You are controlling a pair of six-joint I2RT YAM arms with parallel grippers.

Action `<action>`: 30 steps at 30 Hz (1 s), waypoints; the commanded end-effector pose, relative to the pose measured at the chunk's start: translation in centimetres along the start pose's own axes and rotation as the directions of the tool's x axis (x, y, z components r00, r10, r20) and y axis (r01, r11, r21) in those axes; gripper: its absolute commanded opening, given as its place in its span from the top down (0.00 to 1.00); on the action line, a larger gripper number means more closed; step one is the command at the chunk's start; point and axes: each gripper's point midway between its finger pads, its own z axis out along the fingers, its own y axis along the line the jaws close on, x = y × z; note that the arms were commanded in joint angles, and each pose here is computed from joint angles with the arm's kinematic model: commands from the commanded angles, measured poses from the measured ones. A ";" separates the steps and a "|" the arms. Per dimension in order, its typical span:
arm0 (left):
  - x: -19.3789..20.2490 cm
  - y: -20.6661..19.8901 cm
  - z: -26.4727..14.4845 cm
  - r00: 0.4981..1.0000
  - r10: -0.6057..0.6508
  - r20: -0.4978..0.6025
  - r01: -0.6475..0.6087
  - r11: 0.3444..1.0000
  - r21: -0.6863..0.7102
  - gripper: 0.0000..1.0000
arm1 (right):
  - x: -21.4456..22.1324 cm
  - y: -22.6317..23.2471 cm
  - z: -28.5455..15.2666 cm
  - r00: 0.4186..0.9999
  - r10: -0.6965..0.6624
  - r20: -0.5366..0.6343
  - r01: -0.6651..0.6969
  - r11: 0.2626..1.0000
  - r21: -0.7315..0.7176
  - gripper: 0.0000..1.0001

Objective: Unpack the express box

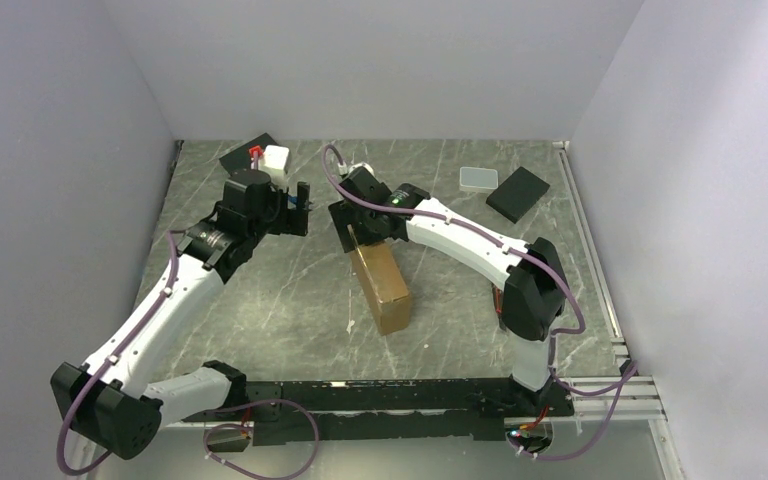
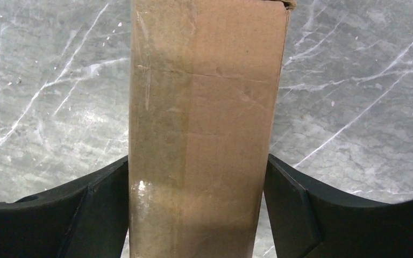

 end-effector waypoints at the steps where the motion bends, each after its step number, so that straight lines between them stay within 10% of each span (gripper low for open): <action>1: -1.4 -0.4 0.1 0.999 -0.035 0.042 0.034 0.999 0.020 0.01 | -2.6 0.9 -2.7 0.996 -0.005 0.092 0.010 0.999 -0.052 0.16; 15: -1.3 -0.3 0.3 0.998 -0.048 0.035 0.047 0.999 0.024 0.01 | -2.4 2.6 -3.8 0.993 0.105 0.051 -0.085 0.950 -0.301 0.29; 22: -1.5 -0.1 0.1 0.998 -0.052 0.042 0.051 0.998 0.021 0.01 | -3.7 3.2 -6.8 0.909 0.406 -0.096 -0.340 0.587 -0.735 0.33; 30: -1.6 -0.1 -0.1 0.997 -0.059 0.048 0.057 0.998 0.028 0.01 | -1.5 2.8 -3.5 0.784 0.576 -0.231 -0.514 0.394 -0.762 0.30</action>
